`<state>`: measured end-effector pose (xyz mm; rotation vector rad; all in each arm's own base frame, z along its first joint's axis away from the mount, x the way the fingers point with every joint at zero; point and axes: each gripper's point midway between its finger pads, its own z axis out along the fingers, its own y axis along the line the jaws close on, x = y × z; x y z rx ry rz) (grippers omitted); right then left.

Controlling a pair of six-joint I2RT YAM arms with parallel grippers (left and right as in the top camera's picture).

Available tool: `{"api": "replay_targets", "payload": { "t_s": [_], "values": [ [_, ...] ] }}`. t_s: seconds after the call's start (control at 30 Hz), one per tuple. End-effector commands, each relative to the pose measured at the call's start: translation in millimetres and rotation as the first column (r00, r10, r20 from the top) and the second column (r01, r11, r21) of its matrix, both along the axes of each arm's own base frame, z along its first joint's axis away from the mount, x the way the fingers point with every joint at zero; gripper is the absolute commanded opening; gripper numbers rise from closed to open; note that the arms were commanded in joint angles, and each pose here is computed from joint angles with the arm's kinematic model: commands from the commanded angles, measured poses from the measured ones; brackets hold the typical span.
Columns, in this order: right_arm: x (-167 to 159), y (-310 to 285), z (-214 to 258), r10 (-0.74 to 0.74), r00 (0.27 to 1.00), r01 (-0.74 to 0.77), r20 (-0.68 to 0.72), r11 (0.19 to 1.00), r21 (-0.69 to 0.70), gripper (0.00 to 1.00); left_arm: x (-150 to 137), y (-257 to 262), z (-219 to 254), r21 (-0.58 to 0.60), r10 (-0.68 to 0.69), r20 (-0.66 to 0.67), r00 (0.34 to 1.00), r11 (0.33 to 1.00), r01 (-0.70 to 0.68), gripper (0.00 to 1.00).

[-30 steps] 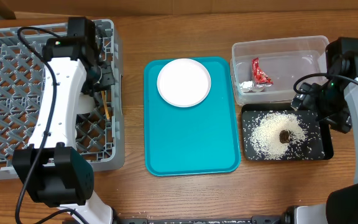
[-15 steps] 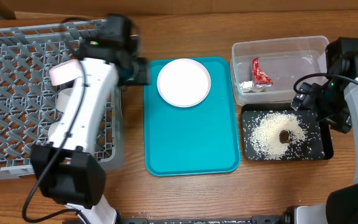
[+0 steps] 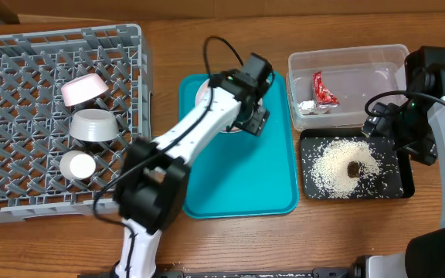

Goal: Sort waste into correct bins and load items into the dishwasher
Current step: 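Reach the left gripper to the white plate and grasp its rim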

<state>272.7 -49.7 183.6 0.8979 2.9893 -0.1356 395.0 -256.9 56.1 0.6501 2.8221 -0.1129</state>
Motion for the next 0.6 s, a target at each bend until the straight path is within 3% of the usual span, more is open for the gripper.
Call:
{"api": "replay_targets", "payload": {
  "t_s": [0.0, 0.07, 0.3, 0.4, 0.43, 0.57],
  "values": [
    [2, -2, 9, -0.006, 0.999, 0.007, 0.038, 1.000, -0.007, 1.00, -1, 7, -29, 0.070, -0.011, -0.036, 0.999, 0.997, 0.014, 0.73],
    [1, -2, 9, -0.006, 0.999, 0.007, 0.038, 1.000, -0.007, 1.00, -5, 10, -40, 0.089, -0.008, -0.065, 0.998, 0.996, 0.014, 0.65],
    [2, -2, 9, -0.006, 0.999, 0.007, 0.038, 1.000, -0.007, 1.00, -19, 17, -43, 0.120, 0.003, -0.123, 0.992, 0.993, 0.012, 0.20],
    [2, -2, 9, -0.006, 0.999, 0.007, 0.038, 1.000, -0.007, 1.00, -22, 19, -36, 0.124, 0.034, -0.135, 0.990, 0.992, -0.017, 0.08],
    [1, -2, 9, -0.006, 0.999, 0.007, 0.038, 1.000, -0.007, 1.00, -22, 19, -32, 0.123, 0.041, -0.134, 0.990, 0.992, -0.025, 0.04],
    [1, -2, 9, -0.006, 0.999, 0.007, 0.035, 1.000, -0.007, 1.00, -14, 14, -4, 0.096, 0.066, -0.101, 0.993, 0.994, -0.056, 0.04]
  ]
}}
